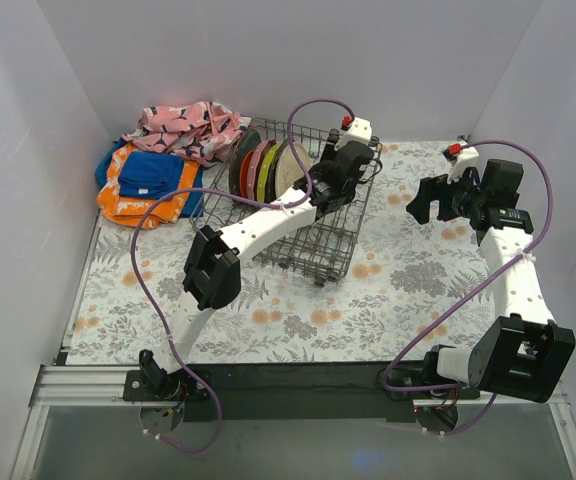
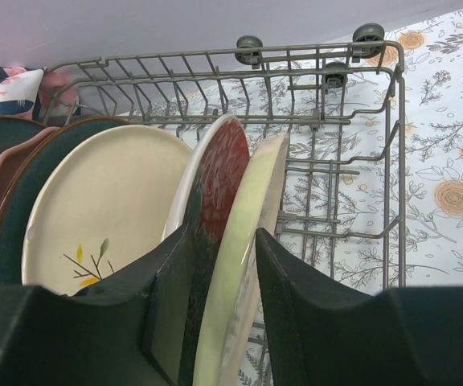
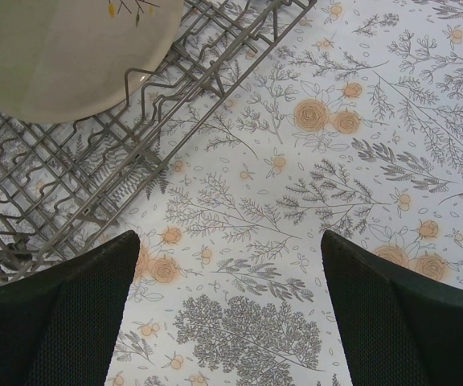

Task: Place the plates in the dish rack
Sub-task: Insert the plate into the dish rack

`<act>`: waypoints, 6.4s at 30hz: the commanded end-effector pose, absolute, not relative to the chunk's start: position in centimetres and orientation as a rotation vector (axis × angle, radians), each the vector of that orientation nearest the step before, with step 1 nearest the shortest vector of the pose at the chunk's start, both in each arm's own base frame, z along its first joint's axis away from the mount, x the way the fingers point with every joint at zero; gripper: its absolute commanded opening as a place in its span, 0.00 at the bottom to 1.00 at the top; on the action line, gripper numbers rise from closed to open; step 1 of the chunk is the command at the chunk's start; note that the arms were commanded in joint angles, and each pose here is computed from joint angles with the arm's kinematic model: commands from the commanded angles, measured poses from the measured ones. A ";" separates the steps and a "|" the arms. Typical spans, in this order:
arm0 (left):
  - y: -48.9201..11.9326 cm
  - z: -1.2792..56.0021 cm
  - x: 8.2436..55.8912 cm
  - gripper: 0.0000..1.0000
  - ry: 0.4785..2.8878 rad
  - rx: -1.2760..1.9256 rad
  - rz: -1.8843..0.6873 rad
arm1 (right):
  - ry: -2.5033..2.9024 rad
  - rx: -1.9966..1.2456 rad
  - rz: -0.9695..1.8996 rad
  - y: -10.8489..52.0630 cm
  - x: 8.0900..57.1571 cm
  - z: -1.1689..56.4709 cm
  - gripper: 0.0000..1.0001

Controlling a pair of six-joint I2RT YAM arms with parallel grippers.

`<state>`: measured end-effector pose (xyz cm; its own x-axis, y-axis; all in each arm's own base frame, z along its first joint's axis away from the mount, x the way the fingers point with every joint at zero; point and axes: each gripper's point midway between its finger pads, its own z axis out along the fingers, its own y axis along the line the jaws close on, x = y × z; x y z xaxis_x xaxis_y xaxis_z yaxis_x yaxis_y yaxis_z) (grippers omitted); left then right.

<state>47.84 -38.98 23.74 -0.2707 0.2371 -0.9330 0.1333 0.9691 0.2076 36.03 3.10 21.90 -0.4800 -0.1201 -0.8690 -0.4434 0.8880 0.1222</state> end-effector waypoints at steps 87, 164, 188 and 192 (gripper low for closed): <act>-24.9 31.2 36.4 0.37 1.891 -0.108 -0.069 | 2.135 -0.579 0.671 12.0 42.8 18.0 0.49; -24.0 28.7 32.2 0.38 2.011 -0.168 -0.251 | 2.100 -0.791 0.787 26.8 46.5 17.3 0.66; -24.4 28.5 32.2 0.38 2.018 -0.164 -0.267 | 2.088 -0.839 0.745 27.8 46.6 16.8 0.71; -24.6 28.4 32.3 0.38 2.020 -0.162 -0.271 | 2.085 -0.830 0.725 27.3 46.5 17.2 0.71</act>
<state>32.42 -24.49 27.26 -0.4706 -0.1949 -0.8605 0.0006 0.9752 -0.2212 45.98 26.60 15.20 -0.5614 -0.3161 -0.7648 -0.7215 0.6396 0.2653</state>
